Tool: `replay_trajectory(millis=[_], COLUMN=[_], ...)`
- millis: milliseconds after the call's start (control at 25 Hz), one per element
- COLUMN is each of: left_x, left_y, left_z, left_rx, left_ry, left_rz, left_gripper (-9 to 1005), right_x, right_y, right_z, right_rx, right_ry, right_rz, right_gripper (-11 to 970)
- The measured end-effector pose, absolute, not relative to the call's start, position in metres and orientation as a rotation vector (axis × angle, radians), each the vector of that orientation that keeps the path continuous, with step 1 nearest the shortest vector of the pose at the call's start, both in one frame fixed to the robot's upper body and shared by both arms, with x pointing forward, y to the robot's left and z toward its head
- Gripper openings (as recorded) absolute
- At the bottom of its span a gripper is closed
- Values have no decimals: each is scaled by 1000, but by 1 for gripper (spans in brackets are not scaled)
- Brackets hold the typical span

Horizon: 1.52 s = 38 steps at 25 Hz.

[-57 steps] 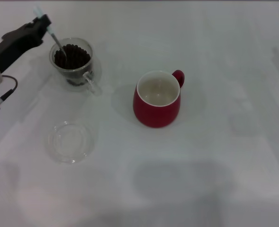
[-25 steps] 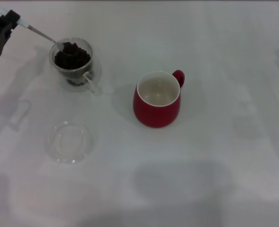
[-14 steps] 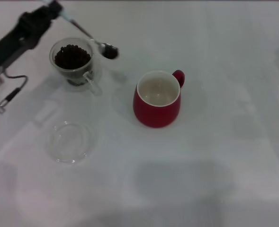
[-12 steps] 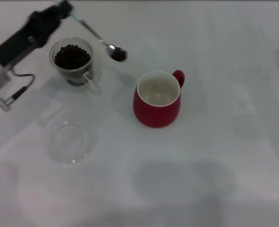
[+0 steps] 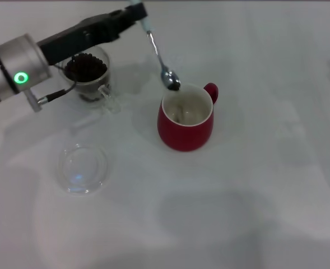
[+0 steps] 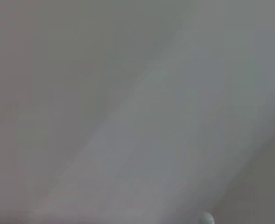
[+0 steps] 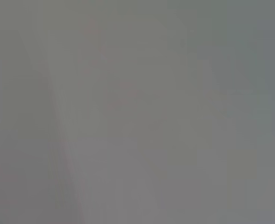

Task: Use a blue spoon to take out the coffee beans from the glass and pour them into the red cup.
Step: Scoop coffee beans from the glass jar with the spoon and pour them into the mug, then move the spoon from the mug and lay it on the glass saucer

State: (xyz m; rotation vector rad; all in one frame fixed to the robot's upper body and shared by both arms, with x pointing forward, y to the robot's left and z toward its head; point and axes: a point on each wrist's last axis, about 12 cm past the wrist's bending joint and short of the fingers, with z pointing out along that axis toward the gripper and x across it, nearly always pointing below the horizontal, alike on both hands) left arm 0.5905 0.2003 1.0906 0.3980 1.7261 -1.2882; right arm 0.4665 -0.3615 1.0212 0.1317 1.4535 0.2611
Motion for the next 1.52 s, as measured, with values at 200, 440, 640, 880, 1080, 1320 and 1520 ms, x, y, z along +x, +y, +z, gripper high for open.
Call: replay_trajectory(millis=[200,440,640,880,1080,1320,1520], left_x=[593,588,576,516,464,445,453], left_y=[180,176,216,312,349,354,343], left_z=[1096,1096,1097,1078,1047,1027,1018], left_rx=[644,773,567,58,-242,-366,-344], left_ry=[1669,1579,1484,1414,1521,1622,1762], left_rz=[-1212,-1151,-1156,-1187,-1168,-1150,-1181], left_gripper=[127,127,127,128,128,128,128], right_x=[465,465,466,470,473,476,478], right_y=[-362,-362,-362,-361,-360,-359,-359], right_z=[1020,1020,1020,1023,1024,1026,1026], right_rx=[144,145,145,146,140,136,133], right_ry=[1456,1456,1457,1448,1441,1436,1434], right_rz=[269,269,270,271,268,266,268], right_gripper=[876,876,876,876,876,876,876])
